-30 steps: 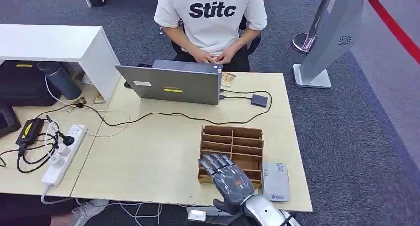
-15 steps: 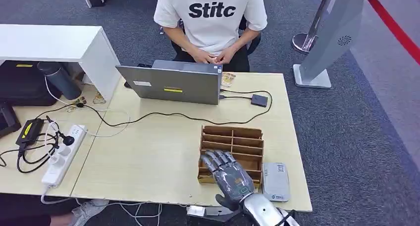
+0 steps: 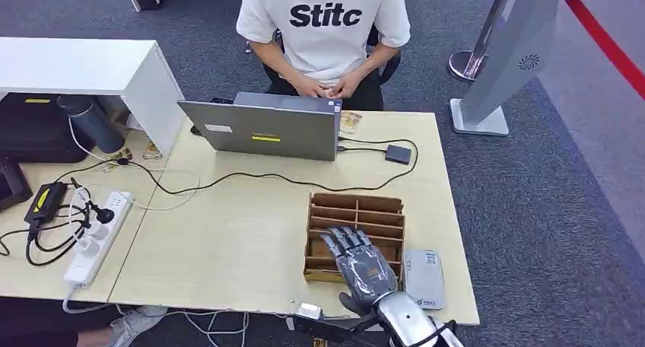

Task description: Pass the card to the sensor for recognition and then transmit it.

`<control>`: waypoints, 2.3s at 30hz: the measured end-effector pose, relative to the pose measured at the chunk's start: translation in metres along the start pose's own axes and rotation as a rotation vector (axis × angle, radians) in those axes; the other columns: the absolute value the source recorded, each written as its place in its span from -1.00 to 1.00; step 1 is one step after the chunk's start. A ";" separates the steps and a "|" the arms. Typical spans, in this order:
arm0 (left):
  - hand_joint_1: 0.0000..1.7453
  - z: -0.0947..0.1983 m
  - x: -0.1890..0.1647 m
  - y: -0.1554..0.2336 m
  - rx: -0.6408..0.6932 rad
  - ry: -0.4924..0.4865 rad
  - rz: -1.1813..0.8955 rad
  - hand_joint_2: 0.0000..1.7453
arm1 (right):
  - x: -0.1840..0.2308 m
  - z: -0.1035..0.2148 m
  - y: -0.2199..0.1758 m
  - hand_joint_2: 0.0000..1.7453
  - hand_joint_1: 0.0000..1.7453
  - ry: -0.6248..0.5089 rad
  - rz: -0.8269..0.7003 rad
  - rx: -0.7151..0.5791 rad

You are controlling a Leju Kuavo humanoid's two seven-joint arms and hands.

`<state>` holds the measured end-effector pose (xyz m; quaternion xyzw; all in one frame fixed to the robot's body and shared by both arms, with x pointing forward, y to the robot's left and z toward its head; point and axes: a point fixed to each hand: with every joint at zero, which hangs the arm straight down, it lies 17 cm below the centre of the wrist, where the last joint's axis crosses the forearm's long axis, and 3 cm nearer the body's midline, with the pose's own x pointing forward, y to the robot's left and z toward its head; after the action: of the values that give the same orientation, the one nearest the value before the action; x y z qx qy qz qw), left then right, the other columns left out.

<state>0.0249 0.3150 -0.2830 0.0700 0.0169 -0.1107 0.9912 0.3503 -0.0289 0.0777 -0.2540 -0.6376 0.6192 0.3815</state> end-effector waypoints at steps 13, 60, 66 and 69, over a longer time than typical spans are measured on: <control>-1.00 0.000 0.000 0.000 0.000 0.000 -0.001 1.00 | -0.002 -0.002 0.000 1.00 0.18 0.008 -0.009 -0.004; -1.00 0.002 0.003 -0.017 -0.025 0.003 0.000 1.00 | -0.024 0.010 -0.109 1.00 1.00 0.056 -0.103 -0.411; -1.00 0.003 0.003 -0.021 -0.032 0.004 0.009 1.00 | -0.019 0.022 -0.138 1.00 1.00 0.010 -0.245 -0.514; -1.00 0.003 0.004 -0.023 -0.035 0.003 0.010 1.00 | -0.021 0.028 -0.150 1.00 1.00 0.006 -0.289 -0.551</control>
<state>0.0236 0.2916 -0.2832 0.0530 0.0199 -0.1053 0.9928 0.3625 -0.0779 0.2237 -0.2565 -0.8098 0.3617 0.3843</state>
